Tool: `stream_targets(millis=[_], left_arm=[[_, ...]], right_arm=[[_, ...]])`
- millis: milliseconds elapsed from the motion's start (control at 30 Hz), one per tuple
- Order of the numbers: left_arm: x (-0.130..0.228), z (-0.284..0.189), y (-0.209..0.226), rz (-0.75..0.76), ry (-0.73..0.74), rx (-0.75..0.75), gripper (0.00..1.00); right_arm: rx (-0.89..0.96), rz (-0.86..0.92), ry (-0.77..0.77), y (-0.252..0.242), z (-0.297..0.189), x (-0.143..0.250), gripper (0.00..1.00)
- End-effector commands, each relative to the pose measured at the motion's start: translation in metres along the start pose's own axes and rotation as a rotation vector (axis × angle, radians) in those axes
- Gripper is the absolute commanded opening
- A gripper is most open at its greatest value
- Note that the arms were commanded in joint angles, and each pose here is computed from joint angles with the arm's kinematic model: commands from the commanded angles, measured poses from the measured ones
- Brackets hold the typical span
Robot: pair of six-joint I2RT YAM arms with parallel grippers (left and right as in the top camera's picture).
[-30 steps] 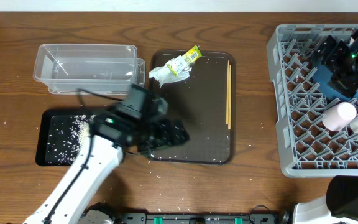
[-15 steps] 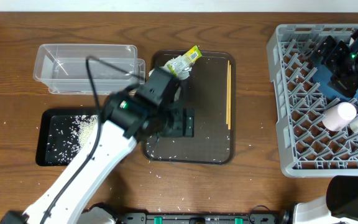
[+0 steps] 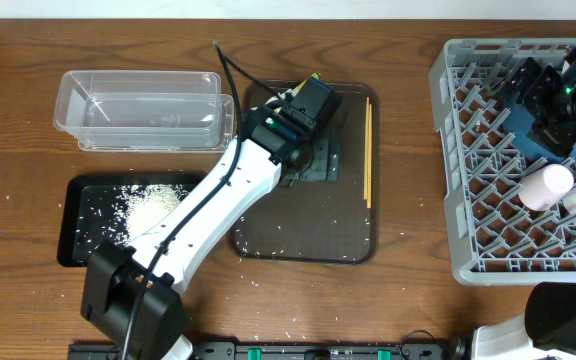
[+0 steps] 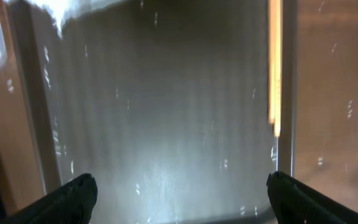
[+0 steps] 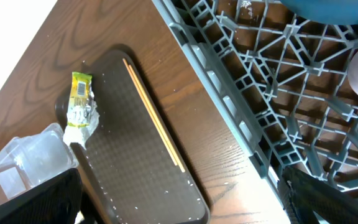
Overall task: Sort waste into correct bins and load items into the dishwasher rack
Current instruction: 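Lower the left gripper onto the yellow wrapper and close it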
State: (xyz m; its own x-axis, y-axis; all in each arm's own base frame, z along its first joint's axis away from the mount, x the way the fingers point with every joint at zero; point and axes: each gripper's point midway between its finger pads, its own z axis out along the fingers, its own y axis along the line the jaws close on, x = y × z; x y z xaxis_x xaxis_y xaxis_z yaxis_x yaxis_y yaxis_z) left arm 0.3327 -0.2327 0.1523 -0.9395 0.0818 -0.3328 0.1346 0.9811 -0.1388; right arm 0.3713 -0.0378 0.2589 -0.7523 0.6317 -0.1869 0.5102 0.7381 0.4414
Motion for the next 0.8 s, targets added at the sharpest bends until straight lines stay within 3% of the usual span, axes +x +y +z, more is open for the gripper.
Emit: stream_targets(millis=[0, 100, 233, 367, 467, 767], left_arm=[[-0.031, -0.008, 0.015, 0.037, -0.147, -0.102, 0.91], [-0.059, -0.016, 0.026, 0.014, -0.283, -0.187, 0.91], [-0.08, -0.019, 0.021, -0.006, -0.369, -0.169, 0.91], [-0.102, -0.015, 0.016, 0.128, -0.428, -0.162, 0.9], [-0.108, -0.003, 0.01, 0.262, -0.413, -0.126, 0.9], [-0.115, 0.02, 0.057, 0.167, -0.312, -0.117, 0.9]], right_arm=[[-0.001, -0.011, 0.01, 0.002, 0.002, 0.002, 0.99], [-0.001, -0.011, 0.01, 0.002, 0.002, 0.002, 0.99], [-0.001, -0.011, 0.01, 0.002, 0.002, 0.002, 0.99], [-0.001, -0.011, 0.01, 0.002, 0.002, 0.002, 0.99], [-0.001, -0.011, 0.01, 0.002, 0.002, 0.002, 0.99], [-0.001, -0.011, 0.01, 0.002, 0.002, 0.002, 0.99]])
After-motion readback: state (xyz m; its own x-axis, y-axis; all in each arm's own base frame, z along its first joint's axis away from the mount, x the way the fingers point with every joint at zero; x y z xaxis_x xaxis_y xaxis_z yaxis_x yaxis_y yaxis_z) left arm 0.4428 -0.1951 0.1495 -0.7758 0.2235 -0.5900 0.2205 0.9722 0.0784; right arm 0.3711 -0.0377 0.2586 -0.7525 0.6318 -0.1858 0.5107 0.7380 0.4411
